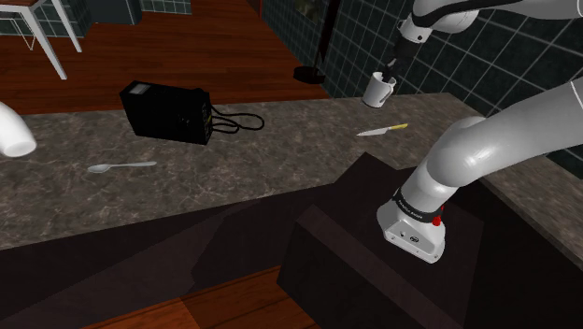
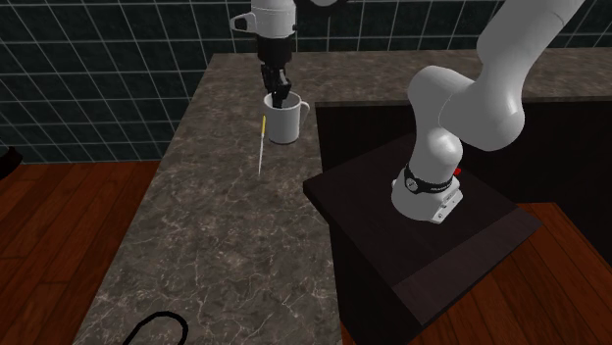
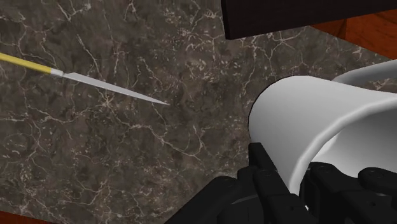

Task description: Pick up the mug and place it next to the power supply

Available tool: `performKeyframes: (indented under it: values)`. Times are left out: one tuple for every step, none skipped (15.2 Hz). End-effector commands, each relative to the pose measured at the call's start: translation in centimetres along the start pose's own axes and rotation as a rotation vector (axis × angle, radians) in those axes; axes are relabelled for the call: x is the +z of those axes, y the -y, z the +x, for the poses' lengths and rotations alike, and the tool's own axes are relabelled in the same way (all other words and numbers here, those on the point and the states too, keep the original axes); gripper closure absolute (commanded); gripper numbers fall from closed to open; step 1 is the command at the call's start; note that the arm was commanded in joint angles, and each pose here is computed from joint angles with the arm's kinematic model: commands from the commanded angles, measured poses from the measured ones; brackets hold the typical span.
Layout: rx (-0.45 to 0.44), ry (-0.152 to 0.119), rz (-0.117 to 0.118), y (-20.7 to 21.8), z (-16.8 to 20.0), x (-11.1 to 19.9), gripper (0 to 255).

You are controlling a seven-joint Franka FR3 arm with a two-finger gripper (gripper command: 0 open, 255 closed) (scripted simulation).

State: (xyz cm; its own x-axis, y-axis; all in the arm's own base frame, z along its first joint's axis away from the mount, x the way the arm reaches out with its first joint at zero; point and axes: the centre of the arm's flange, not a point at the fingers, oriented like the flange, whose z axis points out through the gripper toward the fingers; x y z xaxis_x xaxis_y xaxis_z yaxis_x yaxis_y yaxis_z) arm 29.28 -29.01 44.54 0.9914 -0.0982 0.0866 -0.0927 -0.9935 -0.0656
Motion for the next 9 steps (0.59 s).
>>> performKeyframes:
  values:
    - [0.000, 0.000, 0.000, 0.1, 0.0, -0.8, 255]
    - [0.000, 0.000, 0.000, 1.3, 0.6, -0.7, 255]
    - [0.000, 0.000, 0.000, 2.5, 1.1, -0.5, 255]
    - [0.000, 0.000, 0.000, 3.7, 1.7, -0.4, 255]
    - [0.000, 0.000, 0.000, 4.9, 2.2, -0.3, 255]
    - [0.000, 0.000, 0.000, 6.0, 2.7, -0.2, 255]
    - [0.000, 0.000, 0.000, 7.2, 3.3, 0.0, 255]
    - [0.000, 0.000, 0.000, 8.4, 3.8, 0.1, 255]
    - [0.000, 0.000, 0.000, 9.6, 4.4, 0.2, 255]
